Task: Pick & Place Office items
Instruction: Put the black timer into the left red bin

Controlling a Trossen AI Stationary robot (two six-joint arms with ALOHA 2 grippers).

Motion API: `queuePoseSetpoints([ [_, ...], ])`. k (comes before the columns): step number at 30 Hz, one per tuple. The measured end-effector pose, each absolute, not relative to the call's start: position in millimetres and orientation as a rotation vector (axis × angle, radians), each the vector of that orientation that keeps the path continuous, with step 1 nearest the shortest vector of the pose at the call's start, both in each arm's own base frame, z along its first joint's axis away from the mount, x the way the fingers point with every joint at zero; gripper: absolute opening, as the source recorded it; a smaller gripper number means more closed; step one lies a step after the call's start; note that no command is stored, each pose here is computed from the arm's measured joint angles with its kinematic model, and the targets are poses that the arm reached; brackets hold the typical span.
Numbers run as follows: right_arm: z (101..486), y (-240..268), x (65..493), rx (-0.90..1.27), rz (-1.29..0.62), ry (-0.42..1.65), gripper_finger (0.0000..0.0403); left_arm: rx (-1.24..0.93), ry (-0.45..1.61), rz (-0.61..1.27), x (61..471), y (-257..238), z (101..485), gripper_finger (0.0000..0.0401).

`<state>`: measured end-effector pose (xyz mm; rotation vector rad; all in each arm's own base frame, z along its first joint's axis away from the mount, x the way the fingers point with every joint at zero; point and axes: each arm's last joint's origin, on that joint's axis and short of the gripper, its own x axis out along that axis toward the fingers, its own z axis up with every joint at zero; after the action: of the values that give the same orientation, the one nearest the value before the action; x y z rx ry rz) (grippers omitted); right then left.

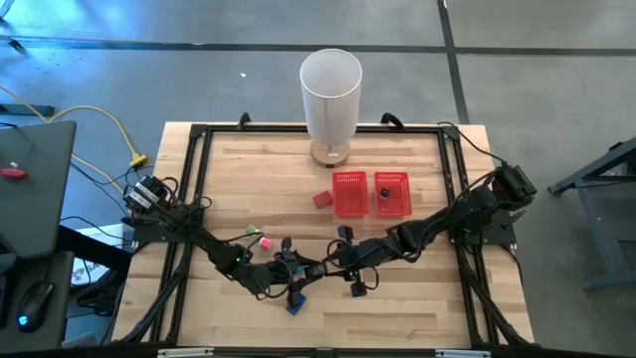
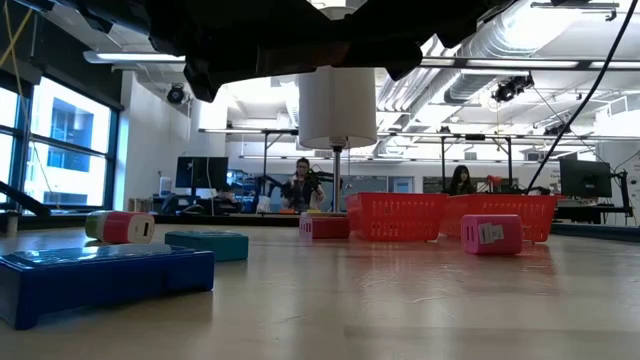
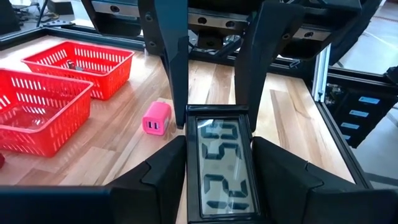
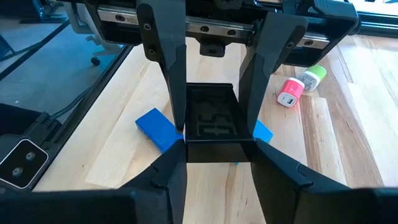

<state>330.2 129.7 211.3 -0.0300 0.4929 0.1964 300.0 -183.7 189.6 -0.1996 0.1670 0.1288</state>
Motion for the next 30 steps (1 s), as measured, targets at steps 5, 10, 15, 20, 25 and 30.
queuePoseSetpoints([
  [5,211,130,330,-0.031,0.198,0.499,0.0138,-0.196,0.168,0.127,300,-184,190,0.0189],
  [10,211,130,330,-0.032,0.198,0.5,0.0138,-0.196,0.168,0.127,300,-184,190,0.022],
  [15,209,132,328,-0.037,0.204,0.513,0.0138,-0.218,0.166,0.13,300,-184,190,0.024],
  [20,206,136,324,-0.063,0.185,0.548,0.0138,-0.211,0.167,0.127,299,-185,190,0.0242],
  [25,205,139,322,-0.061,0.172,0.563,0.0138,-0.203,0.168,0.125,299,-185,190,0.0242],
  [30,201,139,319,-0.054,0.138,0.606,0.0138,-0.202,0.167,0.124,298,-187,189,0.0242],
])
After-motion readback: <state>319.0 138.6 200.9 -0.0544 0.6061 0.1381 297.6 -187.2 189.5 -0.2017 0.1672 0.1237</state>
